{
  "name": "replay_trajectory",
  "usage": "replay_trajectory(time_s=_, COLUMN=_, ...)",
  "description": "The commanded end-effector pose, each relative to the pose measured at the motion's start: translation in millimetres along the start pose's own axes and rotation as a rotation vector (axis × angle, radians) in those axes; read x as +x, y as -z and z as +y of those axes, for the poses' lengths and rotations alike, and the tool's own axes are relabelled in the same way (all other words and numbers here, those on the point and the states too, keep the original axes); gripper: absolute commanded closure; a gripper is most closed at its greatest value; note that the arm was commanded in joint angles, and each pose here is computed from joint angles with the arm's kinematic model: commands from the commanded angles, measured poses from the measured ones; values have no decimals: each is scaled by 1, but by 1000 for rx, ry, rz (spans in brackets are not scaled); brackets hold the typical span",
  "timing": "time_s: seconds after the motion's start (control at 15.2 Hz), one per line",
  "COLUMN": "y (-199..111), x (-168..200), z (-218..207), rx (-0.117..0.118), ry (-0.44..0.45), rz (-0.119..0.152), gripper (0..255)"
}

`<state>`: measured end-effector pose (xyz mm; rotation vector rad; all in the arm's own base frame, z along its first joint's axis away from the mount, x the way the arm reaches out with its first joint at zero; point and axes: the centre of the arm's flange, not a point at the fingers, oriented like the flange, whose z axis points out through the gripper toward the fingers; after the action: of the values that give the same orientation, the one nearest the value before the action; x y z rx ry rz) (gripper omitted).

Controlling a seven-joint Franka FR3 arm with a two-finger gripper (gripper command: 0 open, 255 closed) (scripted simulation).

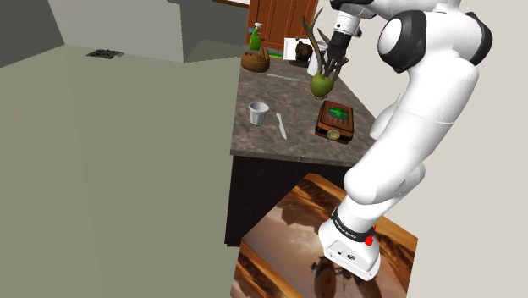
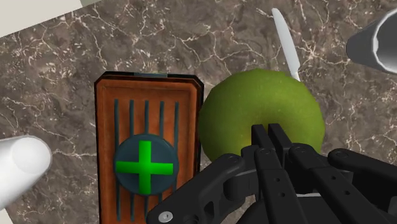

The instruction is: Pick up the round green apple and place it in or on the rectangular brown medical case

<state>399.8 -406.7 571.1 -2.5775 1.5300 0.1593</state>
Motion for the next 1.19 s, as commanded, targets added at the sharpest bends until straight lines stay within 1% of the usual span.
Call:
replay_trajectory(time_s=0.0, y=11, x=9, z=19, rx=0, ry=2, rz=0, gripper=255)
replay_trajectory(time_s=0.79, y=74, x=82, z=145, rx=0, ry=2, rz=0, gripper=255)
replay_trajectory(time_s=1.12, y=48, x=87, z=147, rx=0, ry=2, rz=0, gripper=255)
